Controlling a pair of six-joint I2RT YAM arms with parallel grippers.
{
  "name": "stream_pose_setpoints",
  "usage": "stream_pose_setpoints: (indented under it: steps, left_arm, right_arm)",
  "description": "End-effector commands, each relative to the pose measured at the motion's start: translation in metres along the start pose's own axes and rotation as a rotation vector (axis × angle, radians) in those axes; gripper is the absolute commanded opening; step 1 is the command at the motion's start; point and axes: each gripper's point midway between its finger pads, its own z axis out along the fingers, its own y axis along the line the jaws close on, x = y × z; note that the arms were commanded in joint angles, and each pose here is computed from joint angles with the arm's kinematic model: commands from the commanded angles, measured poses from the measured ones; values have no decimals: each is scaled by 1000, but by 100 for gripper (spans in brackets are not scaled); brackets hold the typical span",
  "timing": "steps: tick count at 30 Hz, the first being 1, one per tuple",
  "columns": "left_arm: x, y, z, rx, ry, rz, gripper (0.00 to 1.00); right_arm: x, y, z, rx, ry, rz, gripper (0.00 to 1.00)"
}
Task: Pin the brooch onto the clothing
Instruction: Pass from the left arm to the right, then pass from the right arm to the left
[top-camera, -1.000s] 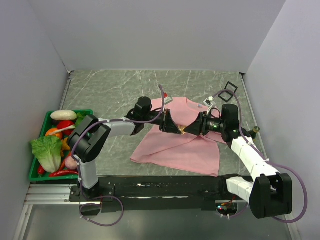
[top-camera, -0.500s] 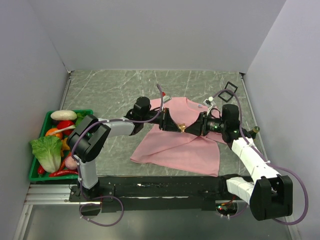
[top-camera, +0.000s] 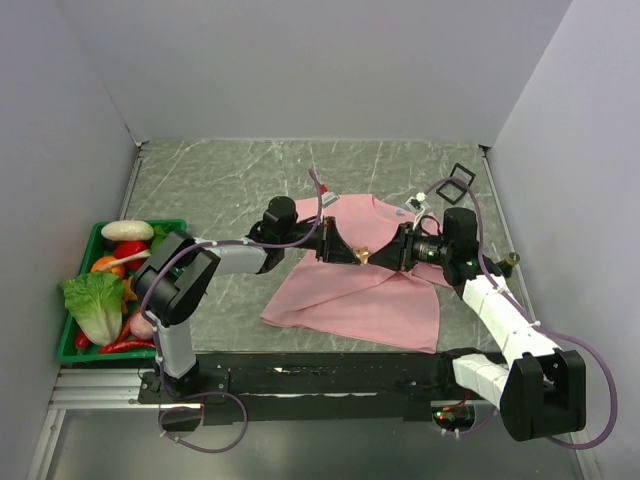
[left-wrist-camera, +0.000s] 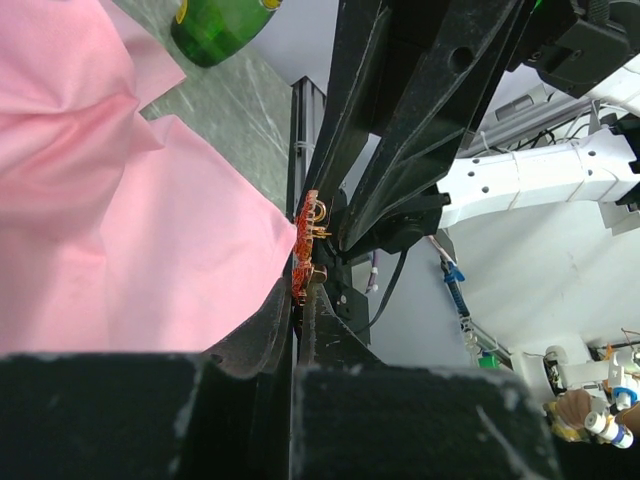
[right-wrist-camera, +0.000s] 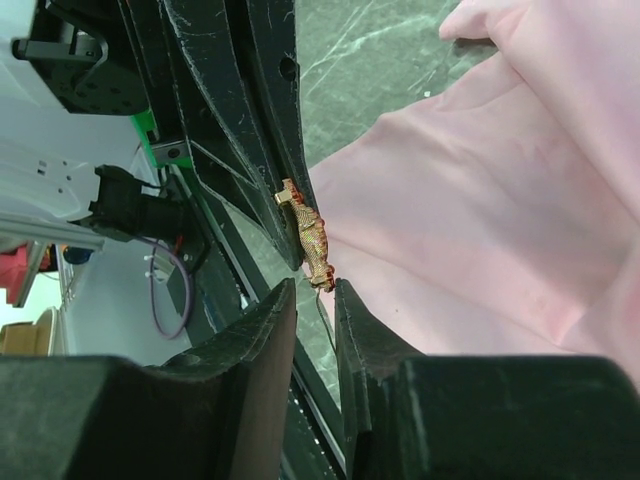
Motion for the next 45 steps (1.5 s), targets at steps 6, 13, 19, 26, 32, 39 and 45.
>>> stream_pose_setpoints:
  steps: [6, 13, 19, 26, 32, 39, 45]
  left_arm:
    - [-20, -26, -2, 59, -61, 90, 1]
    - [-19, -29, 1, 84, -54, 103, 20]
    - [-17, -32, 5, 110, -44, 101, 46]
    - [-12, -31, 13, 133, -16, 91, 58]
    - [-12, -28, 17, 137, -29, 78, 59]
    - [-13, -28, 18, 157, -50, 68, 48]
    - [-14, -26, 18, 159, -65, 53, 34]
  right_arm:
    - [-13, 11, 4, -42, -22, -53, 15]
    - [-10, 9, 3, -28, -10, -55, 0]
    - [-10, 11, 3, -37, -11, -63, 0]
    - [-12, 14, 1, -40, -9, -76, 0]
    - [-11, 16, 0, -47, -10, -81, 0]
    - [-11, 16, 0, -47, -7, -85, 0]
    - [-9, 16, 0, -50, -1, -84, 0]
